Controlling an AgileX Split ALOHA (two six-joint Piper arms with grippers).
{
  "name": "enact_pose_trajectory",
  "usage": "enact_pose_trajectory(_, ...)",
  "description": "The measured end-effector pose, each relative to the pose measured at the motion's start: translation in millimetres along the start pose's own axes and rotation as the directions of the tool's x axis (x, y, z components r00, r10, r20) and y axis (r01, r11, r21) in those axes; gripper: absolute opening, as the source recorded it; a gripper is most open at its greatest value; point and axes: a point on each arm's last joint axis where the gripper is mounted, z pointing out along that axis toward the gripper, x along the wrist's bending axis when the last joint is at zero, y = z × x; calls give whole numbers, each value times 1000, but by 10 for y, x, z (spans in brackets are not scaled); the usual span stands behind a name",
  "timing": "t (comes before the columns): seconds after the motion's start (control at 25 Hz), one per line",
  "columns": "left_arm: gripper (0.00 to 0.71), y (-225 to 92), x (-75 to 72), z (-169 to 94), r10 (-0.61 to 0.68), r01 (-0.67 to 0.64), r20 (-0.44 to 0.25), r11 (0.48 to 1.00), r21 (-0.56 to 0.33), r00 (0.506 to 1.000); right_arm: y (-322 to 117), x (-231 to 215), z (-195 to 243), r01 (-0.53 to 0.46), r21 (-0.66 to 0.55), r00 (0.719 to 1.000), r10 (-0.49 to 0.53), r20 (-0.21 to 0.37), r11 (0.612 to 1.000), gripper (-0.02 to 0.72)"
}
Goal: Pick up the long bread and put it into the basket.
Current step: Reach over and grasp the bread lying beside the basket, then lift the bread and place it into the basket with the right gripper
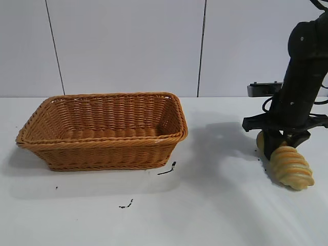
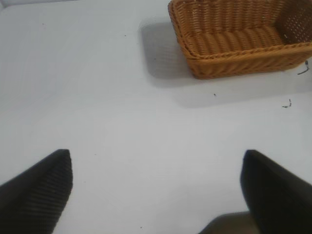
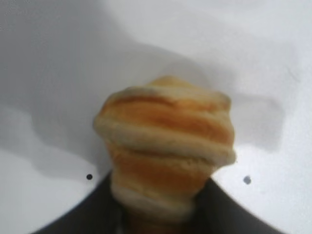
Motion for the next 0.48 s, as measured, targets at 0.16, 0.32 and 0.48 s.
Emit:
enact_pose_trajectory(0.16,696,0,0,0,0,0,0,1000,0,1000,195,67,-630,15,-104,1000,-15,-2,994,165)
enact_pose_trajectory(0.32,696,0,0,0,0,0,0,1000,0,1000,285,188,-975,59,-155,998,-58,8,986,165)
enact_pose_trajectory(0.48,696,0,0,0,0,0,0,1000,0,1000,381,421,-1318,158,-244,987,-151,49,957,144)
